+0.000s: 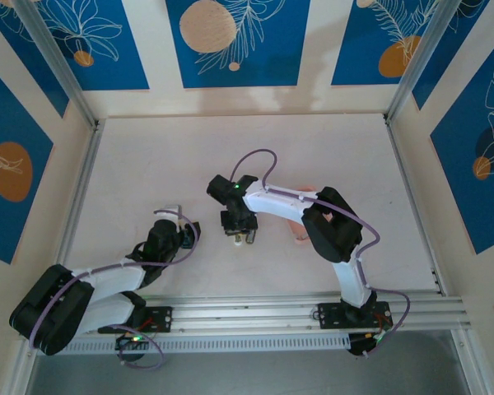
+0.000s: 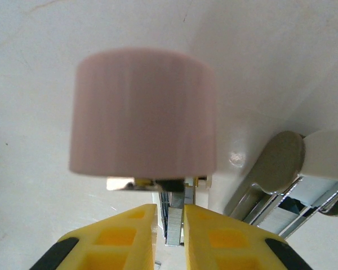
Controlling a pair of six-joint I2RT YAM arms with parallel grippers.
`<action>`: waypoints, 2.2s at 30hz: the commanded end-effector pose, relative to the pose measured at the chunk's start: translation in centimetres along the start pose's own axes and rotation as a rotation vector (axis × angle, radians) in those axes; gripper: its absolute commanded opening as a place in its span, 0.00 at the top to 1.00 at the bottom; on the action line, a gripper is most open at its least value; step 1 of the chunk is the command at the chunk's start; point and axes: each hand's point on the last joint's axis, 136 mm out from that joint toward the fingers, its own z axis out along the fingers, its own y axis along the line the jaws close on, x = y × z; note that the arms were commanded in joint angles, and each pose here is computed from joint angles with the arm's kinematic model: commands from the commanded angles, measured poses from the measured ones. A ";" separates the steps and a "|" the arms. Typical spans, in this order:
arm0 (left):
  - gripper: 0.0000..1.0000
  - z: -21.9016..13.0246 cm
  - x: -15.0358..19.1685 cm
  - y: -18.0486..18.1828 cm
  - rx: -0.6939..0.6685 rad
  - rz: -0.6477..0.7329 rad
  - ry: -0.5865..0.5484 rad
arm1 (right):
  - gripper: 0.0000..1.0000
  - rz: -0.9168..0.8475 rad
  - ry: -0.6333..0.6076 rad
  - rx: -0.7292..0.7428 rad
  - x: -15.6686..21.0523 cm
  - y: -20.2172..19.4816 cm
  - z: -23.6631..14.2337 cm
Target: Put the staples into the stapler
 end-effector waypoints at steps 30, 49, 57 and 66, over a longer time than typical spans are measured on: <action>0.40 -0.3 -0.5 0.1 0.010 0.013 -0.027 | 0.87 -0.001 -0.050 0.040 -0.2 -0.4 -1.8; 0.40 -0.3 -0.5 0.1 0.012 0.012 -0.025 | 0.87 -0.077 -0.044 0.121 0.0 0.1 -1.8; 0.40 -0.3 -0.5 0.0 0.014 0.015 -0.024 | 0.87 -0.073 -0.047 0.127 0.1 0.1 -2.0; 0.40 -0.2 -0.7 -0.3 0.028 0.016 -0.026 | 0.87 -0.052 -0.025 0.283 2.4 -4.7 -3.7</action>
